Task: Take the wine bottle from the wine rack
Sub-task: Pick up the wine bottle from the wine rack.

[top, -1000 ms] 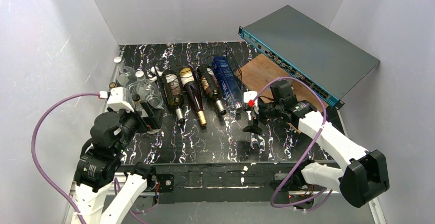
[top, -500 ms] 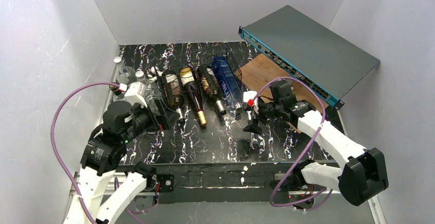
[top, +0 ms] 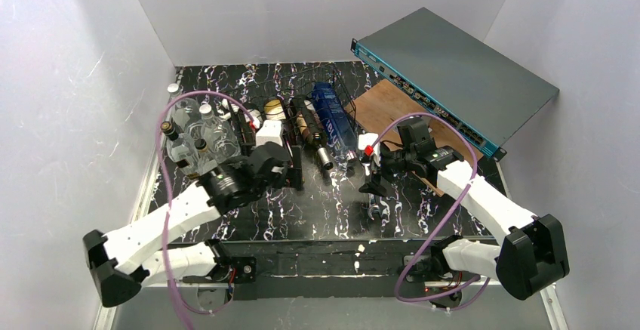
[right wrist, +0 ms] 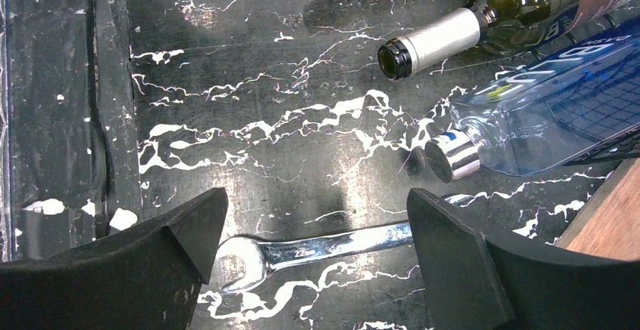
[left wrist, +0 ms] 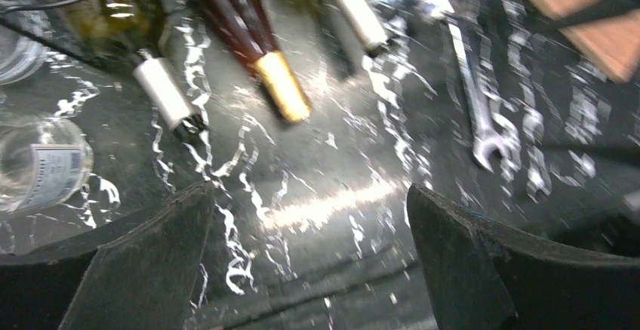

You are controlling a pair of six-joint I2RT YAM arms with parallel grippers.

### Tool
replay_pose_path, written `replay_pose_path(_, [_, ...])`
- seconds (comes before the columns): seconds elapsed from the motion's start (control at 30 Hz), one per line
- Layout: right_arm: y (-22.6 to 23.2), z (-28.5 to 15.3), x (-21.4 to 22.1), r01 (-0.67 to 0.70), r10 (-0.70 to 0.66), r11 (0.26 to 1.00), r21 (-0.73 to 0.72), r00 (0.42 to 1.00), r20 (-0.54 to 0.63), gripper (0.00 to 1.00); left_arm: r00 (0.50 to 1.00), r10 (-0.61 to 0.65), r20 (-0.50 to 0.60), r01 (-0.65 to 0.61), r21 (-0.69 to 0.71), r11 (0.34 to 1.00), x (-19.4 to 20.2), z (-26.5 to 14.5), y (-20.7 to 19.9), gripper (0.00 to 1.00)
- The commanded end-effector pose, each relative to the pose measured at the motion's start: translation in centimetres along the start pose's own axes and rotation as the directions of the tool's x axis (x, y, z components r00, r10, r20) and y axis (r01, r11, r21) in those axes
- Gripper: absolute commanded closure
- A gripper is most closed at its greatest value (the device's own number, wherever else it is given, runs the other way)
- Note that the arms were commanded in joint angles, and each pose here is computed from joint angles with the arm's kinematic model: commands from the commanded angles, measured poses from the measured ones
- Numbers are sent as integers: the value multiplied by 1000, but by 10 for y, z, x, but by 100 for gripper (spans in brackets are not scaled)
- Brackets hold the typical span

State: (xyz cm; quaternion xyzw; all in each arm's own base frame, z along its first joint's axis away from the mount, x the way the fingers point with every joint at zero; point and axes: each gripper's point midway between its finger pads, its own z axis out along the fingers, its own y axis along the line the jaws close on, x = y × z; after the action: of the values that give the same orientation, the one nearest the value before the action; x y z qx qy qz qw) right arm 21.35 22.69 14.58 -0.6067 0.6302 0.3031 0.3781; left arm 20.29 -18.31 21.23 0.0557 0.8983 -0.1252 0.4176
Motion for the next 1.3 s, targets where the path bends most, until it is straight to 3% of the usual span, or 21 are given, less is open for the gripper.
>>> replay_pose_path(0.0, [-3, 0, 0, 21, -21, 1000, 8, 1000, 4, 2, 984, -34, 175, 74, -231, 970, -12, 34, 32, 2])
replay_pose_path(0.13, [-2, -1, -1, 26, -26, 1000, 8, 1000, 7, 2, 962, -20, 274, 111, -322, 940, -8, 53, 53, 4])
replay_pose_path(0.27, [-2, -1, -1, 29, -29, 1000, 7, 1000, 11, 2, 950, -63, 306, 181, -375, 909, -1, 66, 76, 9])
replay_pose_path(0.37, [-1, -1, -1, 29, -29, 1000, 7, 1000, 11, 1, 954, -101, 283, 210, -388, 897, 6, 79, 87, 10])
replay_pose_path(0.6, [-1, -1, -1, 33, -33, 999, 8, 999, 9, 2, 964, -149, 222, 234, -431, 871, 19, 102, 107, 22])
replay_pose_path(0.83, [-1, -2, 0, 34, -35, 999, 9, 999, 7, 2, 970, -168, 174, 231, -458, 859, 31, 119, 113, 40])
replay_pose_path(1.27, [-1, -2, 0, 43, -43, 999, 12, 999, 6, 2, 976, -192, 100, 217, -489, 845, 46, 151, 125, 43])
